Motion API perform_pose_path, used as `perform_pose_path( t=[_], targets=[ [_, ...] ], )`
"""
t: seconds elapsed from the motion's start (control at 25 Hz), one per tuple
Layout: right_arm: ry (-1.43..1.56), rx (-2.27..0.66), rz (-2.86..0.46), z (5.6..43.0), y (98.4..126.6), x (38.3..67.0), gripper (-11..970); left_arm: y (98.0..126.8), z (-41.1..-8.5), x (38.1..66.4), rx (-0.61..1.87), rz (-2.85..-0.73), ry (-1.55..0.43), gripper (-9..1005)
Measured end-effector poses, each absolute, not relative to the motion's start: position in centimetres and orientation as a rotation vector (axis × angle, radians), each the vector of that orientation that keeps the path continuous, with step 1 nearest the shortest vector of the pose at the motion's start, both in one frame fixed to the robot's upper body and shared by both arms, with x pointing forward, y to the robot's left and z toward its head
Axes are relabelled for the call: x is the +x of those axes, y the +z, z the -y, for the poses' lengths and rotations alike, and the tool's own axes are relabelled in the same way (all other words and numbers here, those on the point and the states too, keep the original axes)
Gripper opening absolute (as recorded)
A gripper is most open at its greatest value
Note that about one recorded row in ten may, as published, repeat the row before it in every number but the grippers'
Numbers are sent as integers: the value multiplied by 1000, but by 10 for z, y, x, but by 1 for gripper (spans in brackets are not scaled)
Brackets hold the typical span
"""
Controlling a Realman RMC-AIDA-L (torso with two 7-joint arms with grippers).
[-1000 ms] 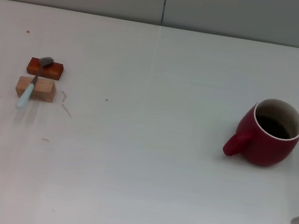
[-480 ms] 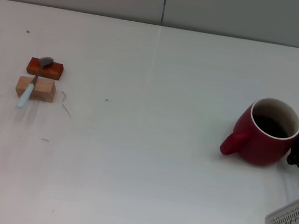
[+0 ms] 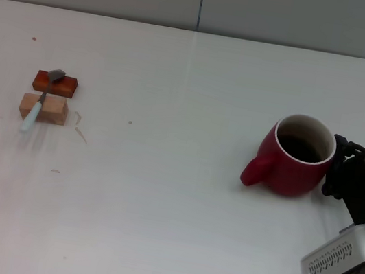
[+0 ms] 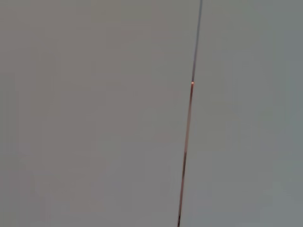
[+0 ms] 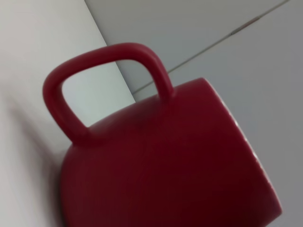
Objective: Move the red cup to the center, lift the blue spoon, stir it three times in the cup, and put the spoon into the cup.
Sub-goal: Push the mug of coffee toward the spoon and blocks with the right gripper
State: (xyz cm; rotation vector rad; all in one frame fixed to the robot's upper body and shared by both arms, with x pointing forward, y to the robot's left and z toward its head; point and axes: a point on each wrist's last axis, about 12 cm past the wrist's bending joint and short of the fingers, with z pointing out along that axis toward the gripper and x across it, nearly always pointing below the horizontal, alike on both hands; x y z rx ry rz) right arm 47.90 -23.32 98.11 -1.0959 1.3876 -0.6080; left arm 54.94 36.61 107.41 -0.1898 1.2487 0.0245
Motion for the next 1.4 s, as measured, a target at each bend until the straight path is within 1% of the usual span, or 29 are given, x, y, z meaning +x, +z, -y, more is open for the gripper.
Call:
perform_pose_path(
  t=[0.4,0.96,1.16,1.4],
  targets=[
    [-510,-1096,-1374,204,989,494,57,1073,-368,547,-194,-1248,25,859],
    [-359,-1103,-1345,163,1009,524,56,1073,-369,546,-197,-1244,26,859],
    [-356,-1091,-1361,166,1007,522,56,1074,-370,545,-196,-1244,29,859],
    [-373,-1059,-1424,178,996,507,56,1074,-370,546,-195,-1242,29,858]
  ],
)
